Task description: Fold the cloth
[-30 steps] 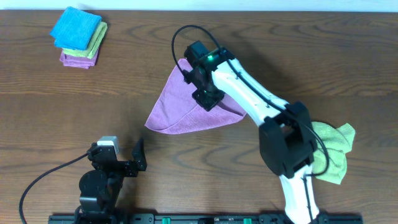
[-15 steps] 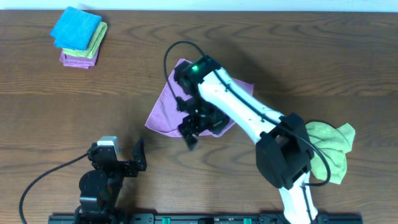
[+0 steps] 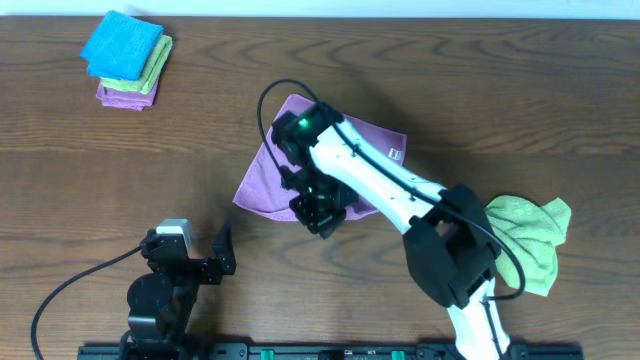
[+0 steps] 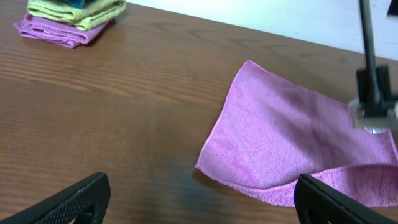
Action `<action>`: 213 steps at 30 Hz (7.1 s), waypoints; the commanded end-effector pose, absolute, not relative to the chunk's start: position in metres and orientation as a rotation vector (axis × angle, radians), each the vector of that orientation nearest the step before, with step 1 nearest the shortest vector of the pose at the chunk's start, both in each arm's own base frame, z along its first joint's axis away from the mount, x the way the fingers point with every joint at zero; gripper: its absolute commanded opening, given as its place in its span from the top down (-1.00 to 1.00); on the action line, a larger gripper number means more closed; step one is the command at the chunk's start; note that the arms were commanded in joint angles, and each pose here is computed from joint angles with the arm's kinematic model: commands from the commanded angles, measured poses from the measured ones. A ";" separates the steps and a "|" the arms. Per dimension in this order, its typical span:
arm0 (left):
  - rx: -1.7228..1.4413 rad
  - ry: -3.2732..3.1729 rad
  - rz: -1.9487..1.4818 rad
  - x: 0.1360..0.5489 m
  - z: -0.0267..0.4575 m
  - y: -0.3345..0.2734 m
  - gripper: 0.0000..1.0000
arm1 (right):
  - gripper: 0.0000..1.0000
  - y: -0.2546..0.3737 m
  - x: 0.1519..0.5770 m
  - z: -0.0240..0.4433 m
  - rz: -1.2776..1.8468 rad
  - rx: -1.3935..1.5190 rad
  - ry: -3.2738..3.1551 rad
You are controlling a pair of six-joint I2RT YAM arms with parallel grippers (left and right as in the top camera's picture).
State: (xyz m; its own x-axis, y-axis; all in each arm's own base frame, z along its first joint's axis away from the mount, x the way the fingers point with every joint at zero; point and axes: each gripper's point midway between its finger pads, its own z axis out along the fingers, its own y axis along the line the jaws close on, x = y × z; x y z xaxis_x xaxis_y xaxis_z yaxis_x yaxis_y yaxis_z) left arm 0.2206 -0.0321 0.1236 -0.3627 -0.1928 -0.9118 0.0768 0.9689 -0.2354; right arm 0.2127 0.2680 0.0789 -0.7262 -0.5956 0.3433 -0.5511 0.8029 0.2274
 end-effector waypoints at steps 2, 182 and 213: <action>-0.093 1.940 -0.274 0.221 0.114 -0.031 -0.91 | 0.97 0.273 0.223 0.075 -0.102 0.919 -2.657; -0.092 1.940 -0.275 0.221 0.114 -0.031 -0.91 | 0.97 0.062 0.455 -0.014 0.151 0.055 -3.361; -0.093 1.940 -0.274 0.221 0.114 -0.031 -0.91 | 0.69 0.130 0.388 0.250 -0.316 0.195 -3.611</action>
State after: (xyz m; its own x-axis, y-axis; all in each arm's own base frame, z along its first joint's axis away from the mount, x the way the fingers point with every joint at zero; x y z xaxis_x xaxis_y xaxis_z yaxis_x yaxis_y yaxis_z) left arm 0.2206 -0.0321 0.1237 -0.3623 -0.1928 -0.9119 0.0769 0.9689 -0.2354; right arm 0.4110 0.1047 0.2318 -0.8778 -0.0393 -0.4773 -0.0761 0.9954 0.0581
